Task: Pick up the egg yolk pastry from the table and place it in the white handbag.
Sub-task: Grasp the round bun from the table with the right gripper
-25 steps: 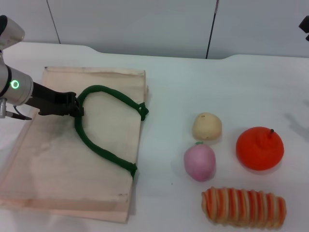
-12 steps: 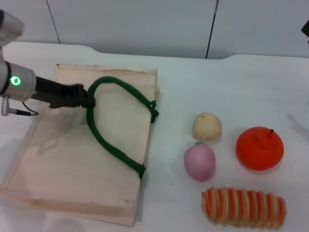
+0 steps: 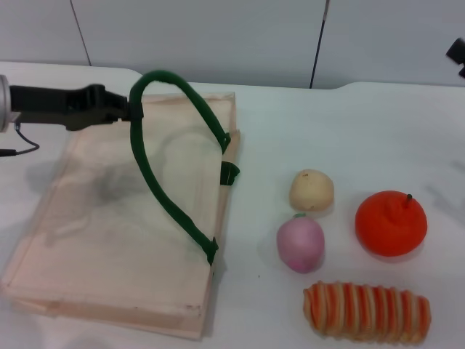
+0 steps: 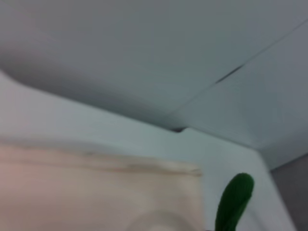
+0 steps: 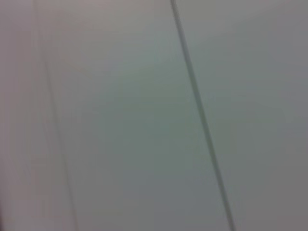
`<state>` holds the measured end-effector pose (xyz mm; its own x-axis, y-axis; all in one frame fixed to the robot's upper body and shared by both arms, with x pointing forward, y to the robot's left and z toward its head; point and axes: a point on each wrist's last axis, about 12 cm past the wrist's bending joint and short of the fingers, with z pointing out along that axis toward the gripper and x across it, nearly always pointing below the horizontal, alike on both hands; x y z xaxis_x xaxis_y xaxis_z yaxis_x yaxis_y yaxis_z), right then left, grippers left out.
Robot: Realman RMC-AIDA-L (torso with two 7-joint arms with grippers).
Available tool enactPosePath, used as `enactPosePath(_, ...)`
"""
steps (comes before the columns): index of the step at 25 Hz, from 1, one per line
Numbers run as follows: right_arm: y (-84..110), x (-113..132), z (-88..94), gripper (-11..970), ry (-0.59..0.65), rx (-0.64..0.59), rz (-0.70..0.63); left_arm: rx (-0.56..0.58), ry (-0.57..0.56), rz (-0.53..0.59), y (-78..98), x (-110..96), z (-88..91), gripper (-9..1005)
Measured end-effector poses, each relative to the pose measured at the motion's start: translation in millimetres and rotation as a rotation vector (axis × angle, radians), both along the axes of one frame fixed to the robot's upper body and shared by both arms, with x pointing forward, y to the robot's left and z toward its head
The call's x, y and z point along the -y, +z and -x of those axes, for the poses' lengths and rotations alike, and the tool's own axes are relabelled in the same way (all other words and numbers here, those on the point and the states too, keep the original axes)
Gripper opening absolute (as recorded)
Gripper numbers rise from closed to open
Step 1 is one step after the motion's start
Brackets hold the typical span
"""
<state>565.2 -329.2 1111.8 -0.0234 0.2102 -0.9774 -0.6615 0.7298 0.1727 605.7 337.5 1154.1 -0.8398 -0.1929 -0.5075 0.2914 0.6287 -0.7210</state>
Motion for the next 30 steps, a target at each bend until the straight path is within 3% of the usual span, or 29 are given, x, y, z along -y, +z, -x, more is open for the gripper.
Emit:
enactPosePath(7,17.4,-14.9,-7.2,816,0.228,-0.083,0.179,0.103,-0.089,0.146,19.3,2.7,11.4,125)
enactPosePath(17,37.3,-57.0,-25.8,814,0.389,-0.179,0.455,0.193,-0.170,0.272,37.0,5.0,19.7,122)
enactPosePath(30,21.8,-108.3,-55.8,811,0.413,-0.298,0.750,0.223,-0.161,0.321,41.6,-3.0,25.7,122)
